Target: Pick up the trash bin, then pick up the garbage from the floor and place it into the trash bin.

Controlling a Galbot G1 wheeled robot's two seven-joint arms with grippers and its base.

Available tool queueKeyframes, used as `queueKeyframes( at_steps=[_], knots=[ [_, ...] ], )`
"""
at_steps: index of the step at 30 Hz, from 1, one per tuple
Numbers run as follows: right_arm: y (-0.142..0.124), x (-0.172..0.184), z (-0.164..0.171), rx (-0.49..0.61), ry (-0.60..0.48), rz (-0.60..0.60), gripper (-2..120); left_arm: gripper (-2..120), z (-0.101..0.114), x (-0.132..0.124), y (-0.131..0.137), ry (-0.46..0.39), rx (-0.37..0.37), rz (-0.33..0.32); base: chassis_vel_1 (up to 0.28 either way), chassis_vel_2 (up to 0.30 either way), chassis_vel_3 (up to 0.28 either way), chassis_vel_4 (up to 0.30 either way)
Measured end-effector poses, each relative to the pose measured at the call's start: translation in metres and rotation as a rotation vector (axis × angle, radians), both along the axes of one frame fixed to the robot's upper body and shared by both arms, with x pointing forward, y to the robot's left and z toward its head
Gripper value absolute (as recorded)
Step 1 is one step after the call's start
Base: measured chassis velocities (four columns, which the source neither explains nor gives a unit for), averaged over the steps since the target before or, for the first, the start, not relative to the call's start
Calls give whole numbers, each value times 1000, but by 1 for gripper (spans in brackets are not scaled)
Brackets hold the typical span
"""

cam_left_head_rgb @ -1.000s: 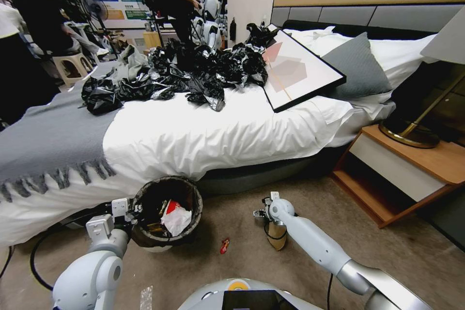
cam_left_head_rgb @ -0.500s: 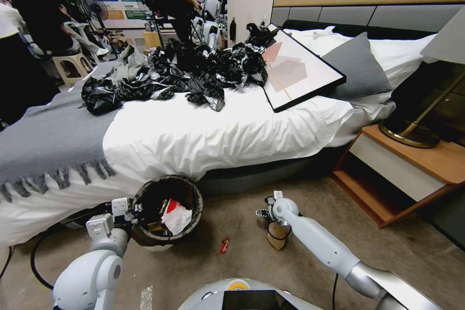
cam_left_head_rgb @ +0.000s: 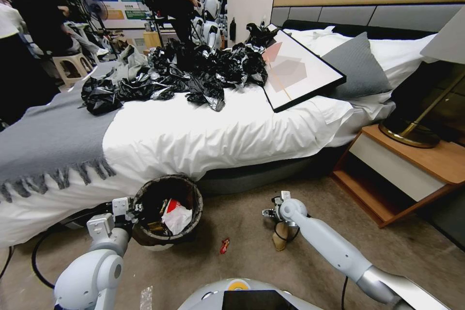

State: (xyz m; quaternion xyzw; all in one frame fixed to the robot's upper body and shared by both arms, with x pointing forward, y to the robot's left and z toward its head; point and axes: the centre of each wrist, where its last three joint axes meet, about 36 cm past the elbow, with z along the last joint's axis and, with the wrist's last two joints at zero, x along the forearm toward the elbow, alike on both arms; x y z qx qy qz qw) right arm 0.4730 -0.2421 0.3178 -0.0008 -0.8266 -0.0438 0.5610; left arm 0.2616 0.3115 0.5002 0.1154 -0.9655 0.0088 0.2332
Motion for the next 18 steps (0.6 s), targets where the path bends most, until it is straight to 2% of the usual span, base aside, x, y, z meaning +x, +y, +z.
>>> queueKeyframes(
  at_steps=[9,18],
  knots=[
    [6,-7,19,23,-24,23,100,4,-1,0,0,2,3,-1,0,0,0,0],
    [1,-7,17,15,-21,14,100,4,-1,0,-1,5,2,-2,0,0,0,0]
  ],
)
